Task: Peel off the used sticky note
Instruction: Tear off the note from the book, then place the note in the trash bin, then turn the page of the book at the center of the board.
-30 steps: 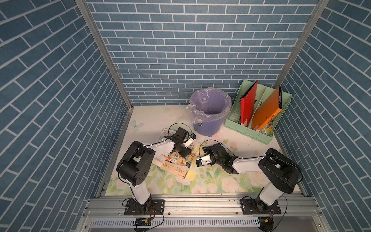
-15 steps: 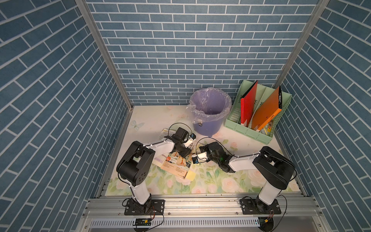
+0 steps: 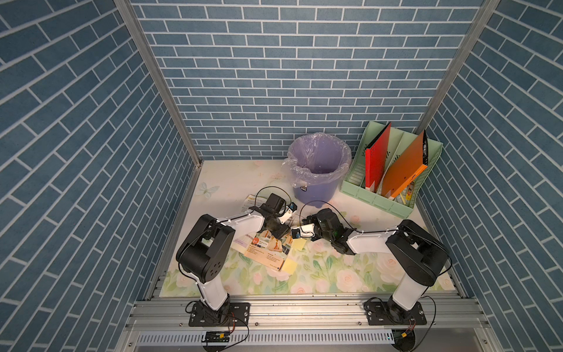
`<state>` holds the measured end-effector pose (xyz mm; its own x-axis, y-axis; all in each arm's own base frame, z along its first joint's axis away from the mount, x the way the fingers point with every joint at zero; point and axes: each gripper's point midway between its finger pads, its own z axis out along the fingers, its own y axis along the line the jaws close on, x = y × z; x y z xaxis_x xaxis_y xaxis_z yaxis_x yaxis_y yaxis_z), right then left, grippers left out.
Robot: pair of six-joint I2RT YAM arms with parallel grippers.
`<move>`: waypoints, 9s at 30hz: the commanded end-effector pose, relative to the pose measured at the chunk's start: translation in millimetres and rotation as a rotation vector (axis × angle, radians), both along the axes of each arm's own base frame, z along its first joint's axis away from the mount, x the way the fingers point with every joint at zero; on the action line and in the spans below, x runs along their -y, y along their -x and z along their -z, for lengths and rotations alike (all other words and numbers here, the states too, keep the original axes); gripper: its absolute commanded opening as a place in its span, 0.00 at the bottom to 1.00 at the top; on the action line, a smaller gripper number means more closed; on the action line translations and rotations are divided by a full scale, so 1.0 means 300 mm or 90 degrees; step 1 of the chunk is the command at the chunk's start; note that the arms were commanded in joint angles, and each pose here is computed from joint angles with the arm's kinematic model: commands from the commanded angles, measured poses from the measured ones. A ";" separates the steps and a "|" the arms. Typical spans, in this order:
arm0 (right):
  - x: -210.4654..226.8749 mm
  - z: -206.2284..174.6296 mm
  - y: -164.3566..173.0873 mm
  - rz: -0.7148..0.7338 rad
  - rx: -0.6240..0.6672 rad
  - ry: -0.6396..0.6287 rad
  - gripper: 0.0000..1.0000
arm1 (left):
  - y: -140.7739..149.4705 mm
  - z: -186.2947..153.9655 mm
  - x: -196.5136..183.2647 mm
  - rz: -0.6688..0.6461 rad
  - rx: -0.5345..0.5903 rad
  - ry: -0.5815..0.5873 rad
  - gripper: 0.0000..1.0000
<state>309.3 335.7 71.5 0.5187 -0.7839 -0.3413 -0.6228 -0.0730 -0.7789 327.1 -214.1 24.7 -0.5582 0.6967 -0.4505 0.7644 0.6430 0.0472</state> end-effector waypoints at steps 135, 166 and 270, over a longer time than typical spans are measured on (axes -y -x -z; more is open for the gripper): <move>-0.158 -0.093 0.360 0.520 -1.036 -0.654 0.63 | 0.005 -0.124 -0.616 -0.222 0.026 -0.020 0.69; -0.162 0.058 0.289 0.564 -1.076 -0.671 0.60 | 0.023 -0.093 -0.615 -0.216 0.017 -0.017 0.69; -0.488 -0.385 0.087 0.365 -0.945 -0.606 0.99 | -0.043 -0.471 -0.740 -0.274 0.098 0.126 0.71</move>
